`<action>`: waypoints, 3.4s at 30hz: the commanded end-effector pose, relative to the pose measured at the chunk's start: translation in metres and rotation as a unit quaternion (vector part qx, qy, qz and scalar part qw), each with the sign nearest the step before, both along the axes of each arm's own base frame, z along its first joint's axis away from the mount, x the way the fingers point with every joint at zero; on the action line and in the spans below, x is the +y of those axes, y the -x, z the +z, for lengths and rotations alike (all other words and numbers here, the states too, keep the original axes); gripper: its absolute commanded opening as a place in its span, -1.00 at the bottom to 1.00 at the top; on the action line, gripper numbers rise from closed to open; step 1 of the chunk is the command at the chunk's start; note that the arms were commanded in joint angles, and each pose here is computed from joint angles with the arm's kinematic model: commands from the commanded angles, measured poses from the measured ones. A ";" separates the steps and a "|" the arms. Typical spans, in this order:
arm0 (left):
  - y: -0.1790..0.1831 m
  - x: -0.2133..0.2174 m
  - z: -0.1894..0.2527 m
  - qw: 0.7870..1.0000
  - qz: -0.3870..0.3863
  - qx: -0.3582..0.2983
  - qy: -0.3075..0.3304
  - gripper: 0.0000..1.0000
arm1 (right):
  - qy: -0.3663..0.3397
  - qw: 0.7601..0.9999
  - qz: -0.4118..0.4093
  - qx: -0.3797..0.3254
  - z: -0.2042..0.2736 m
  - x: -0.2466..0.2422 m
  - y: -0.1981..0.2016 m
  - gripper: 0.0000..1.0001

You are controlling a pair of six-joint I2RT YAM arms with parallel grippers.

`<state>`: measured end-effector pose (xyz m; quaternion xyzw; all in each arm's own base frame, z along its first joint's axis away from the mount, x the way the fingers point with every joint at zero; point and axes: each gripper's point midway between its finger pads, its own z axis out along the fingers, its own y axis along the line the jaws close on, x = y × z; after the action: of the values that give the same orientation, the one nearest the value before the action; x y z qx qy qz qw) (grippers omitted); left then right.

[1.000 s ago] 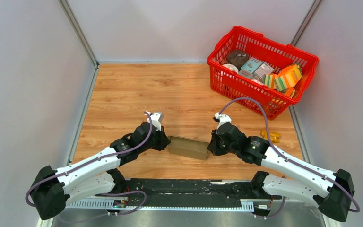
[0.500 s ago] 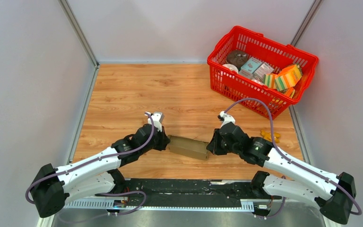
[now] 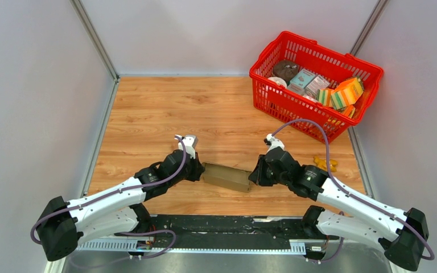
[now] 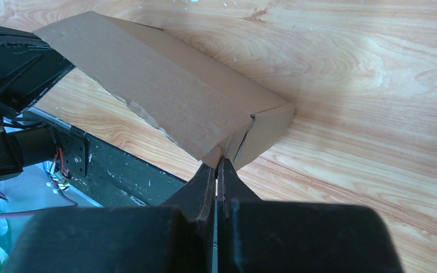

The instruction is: Fold the paper box

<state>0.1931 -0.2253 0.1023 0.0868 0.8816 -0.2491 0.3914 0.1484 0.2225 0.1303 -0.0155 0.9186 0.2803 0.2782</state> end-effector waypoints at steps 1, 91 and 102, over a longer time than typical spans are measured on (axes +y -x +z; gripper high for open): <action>0.009 0.013 -0.020 0.999 0.007 0.031 -0.041 -0.86 | -0.063 0.998 0.002 -0.005 0.020 0.018 -0.003 -1.00; -0.007 0.031 0.041 0.997 0.075 0.025 -0.019 -0.27 | 0.128 0.977 0.091 -0.143 -0.008 0.034 -0.031 -0.14; 0.000 0.032 0.028 0.997 0.072 0.035 -0.009 -0.46 | 0.066 0.984 0.094 -0.136 0.027 0.035 -0.019 0.24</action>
<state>0.1946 -0.1905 0.1299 0.0210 0.9040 -0.2012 0.3767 0.1680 0.2480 0.1174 -0.1761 0.8996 0.1864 0.3534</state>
